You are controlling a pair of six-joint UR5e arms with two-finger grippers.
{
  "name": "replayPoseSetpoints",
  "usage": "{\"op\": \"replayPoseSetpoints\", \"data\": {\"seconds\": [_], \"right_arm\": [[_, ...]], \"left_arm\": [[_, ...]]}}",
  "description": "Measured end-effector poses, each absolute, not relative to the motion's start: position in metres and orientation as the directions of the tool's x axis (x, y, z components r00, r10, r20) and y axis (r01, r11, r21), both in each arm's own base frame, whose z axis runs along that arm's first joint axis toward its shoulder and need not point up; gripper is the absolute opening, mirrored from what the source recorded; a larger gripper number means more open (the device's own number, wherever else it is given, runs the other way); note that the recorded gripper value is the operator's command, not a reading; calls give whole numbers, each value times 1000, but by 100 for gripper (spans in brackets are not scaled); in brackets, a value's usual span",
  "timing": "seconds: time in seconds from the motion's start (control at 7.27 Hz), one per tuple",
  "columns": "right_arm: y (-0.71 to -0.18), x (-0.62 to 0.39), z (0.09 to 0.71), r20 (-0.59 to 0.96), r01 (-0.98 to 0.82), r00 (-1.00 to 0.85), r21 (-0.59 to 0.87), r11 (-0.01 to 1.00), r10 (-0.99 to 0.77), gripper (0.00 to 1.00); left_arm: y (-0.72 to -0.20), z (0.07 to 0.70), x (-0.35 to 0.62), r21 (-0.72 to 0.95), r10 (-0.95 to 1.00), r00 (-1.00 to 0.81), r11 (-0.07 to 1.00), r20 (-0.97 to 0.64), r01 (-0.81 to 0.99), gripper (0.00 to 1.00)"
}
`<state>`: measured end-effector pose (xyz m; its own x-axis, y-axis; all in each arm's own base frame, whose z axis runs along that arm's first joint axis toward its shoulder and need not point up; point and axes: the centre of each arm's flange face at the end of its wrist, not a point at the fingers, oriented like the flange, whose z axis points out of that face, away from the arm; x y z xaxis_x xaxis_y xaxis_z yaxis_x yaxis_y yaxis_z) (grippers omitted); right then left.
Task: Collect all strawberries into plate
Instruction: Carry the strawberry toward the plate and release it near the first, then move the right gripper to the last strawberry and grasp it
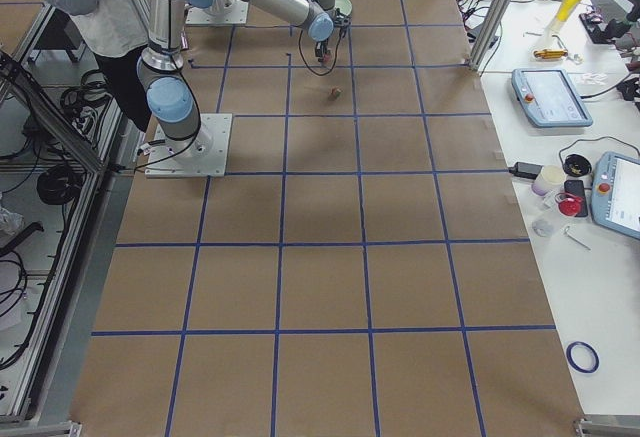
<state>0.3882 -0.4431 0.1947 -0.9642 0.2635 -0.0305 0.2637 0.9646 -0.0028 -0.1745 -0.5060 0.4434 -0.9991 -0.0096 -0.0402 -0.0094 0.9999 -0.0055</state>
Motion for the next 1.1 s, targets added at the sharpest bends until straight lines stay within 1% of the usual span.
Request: {"op": "replayPoseSetpoints", "data": {"seconds": [0.14,0.41,0.69,0.83,0.96,1.1], "right_arm": [[-449,385,200,-38,262,-965,-17,965,261,100],[-481,343,211,-40,230,-973,-37,973,228,100],[-514,286,213,12,234,-972,-65,970,235,100],[-519,269,208,55,224,-972,-73,972,228,97],[-518,258,201,82,199,-976,-63,978,204,72],[-515,251,194,93,186,-978,-46,982,189,61]], "left_arm": [[-506,444,-174,-6,-10,-999,1000,-40,-10,100],[-506,444,-174,-7,-10,-999,1000,-40,-9,100],[-506,443,-175,-4,-10,-999,1000,-40,-10,100],[-506,442,-175,-4,-9,-999,1000,-40,-9,100],[-506,442,-175,-3,-9,-999,1000,-40,-9,100],[-506,442,-175,-3,-9,-999,1000,-40,-9,100]]}}
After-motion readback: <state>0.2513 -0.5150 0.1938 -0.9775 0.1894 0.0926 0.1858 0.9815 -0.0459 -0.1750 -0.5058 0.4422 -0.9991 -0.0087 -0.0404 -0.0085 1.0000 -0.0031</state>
